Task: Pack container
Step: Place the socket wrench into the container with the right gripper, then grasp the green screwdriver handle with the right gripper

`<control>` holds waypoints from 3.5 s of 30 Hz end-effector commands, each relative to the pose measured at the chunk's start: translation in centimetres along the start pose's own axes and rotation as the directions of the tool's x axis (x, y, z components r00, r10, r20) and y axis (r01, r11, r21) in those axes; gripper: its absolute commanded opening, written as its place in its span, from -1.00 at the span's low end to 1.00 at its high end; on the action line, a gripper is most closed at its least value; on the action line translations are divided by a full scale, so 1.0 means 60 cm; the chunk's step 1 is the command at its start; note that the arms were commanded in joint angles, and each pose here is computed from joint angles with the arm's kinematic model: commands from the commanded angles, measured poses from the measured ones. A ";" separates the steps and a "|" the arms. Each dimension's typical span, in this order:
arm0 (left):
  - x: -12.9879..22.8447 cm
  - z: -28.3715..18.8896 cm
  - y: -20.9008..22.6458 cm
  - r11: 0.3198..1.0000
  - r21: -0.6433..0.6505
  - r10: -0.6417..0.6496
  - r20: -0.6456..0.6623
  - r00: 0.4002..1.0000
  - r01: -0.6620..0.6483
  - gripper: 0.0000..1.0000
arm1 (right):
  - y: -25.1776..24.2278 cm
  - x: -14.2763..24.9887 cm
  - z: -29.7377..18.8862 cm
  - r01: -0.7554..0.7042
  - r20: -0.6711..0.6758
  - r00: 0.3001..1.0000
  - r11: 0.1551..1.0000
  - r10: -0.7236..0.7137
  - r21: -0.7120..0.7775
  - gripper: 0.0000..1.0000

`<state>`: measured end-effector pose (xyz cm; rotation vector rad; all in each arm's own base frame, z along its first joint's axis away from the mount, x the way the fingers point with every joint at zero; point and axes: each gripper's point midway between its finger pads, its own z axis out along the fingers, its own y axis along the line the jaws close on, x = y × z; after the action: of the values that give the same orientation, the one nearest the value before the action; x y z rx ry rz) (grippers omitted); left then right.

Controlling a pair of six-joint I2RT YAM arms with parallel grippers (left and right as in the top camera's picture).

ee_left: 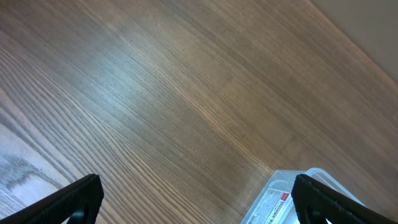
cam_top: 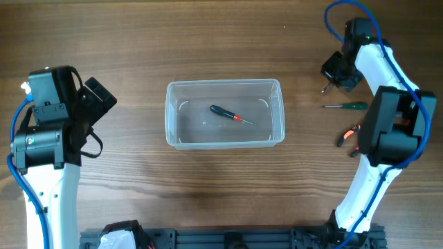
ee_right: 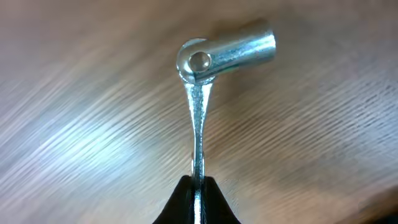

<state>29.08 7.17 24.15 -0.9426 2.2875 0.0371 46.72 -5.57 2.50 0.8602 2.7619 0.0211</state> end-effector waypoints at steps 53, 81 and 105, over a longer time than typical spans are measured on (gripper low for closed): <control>0.007 0.018 -0.002 1.000 -0.009 -0.012 -0.038 0.999 0.011 0.99 | 0.079 0.035 -0.358 0.117 0.247 0.968 0.957 -0.049 -0.265 0.99; 0.012 0.018 -0.007 1.000 0.008 -0.011 -0.053 0.999 0.012 0.99 | -0.151 0.071 0.000 -0.680 -0.110 0.686 0.687 0.720 0.256 0.90; 0.012 0.018 -0.007 1.000 0.008 -0.011 -0.053 0.999 0.012 1.00 | -0.167 0.091 0.046 -0.719 -0.063 0.655 0.647 0.753 0.253 -0.15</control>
<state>29.54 6.73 23.10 -0.9432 2.3321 0.0122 38.36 -11.18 -0.51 2.0663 2.3180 -0.0215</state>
